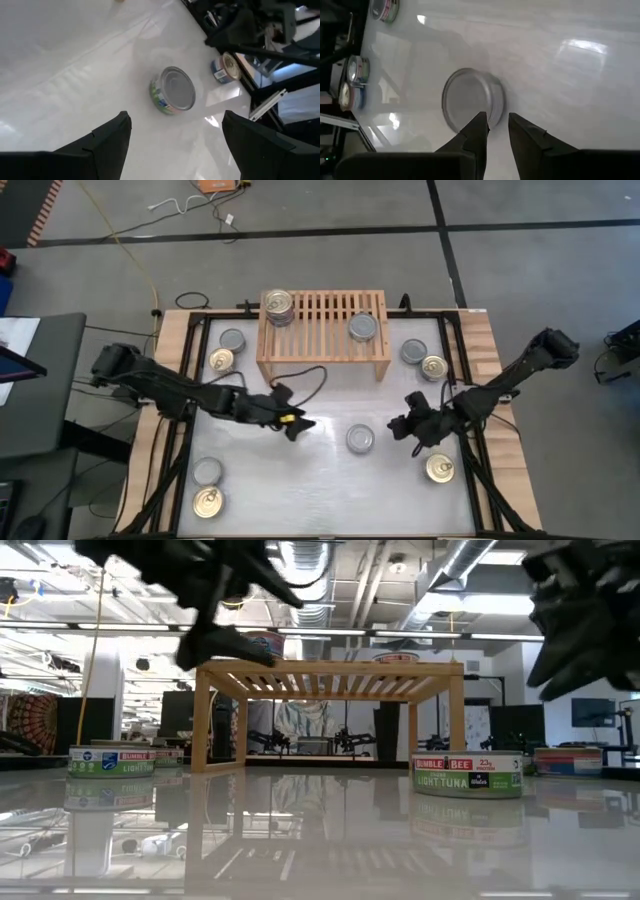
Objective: Stack canned seafood by type on shelf
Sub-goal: Stack the green tuna can on top of the other green tuna can on the shelf
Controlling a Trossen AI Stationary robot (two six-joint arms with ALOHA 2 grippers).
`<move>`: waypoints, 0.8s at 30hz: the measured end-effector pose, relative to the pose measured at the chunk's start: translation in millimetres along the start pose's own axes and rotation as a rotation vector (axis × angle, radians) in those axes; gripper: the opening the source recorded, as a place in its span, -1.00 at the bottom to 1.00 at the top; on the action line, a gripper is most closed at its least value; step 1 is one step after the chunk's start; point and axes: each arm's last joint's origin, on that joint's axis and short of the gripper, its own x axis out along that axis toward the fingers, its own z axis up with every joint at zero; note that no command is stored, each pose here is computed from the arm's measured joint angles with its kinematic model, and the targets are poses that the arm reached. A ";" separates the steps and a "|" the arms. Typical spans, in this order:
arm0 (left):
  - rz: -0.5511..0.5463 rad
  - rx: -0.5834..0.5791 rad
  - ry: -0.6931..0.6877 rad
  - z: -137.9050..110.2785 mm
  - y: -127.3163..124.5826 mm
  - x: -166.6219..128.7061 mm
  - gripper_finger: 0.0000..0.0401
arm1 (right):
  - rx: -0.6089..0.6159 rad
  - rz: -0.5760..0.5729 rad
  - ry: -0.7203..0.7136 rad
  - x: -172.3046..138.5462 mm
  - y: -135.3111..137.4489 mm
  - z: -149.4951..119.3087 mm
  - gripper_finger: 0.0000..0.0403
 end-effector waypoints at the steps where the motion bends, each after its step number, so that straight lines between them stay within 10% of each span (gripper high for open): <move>1: 0.003 0.013 0.004 -0.6 -3.4 7.5 0.49 | -0.005 -0.001 -0.004 2.5 -3.2 0.4 -0.47; 24: 0.095 -0.104 0.032 -17.9 -16.2 82.1 0.49 | 0.025 -0.032 -0.017 33.3 -3.6 -10.7 -0.46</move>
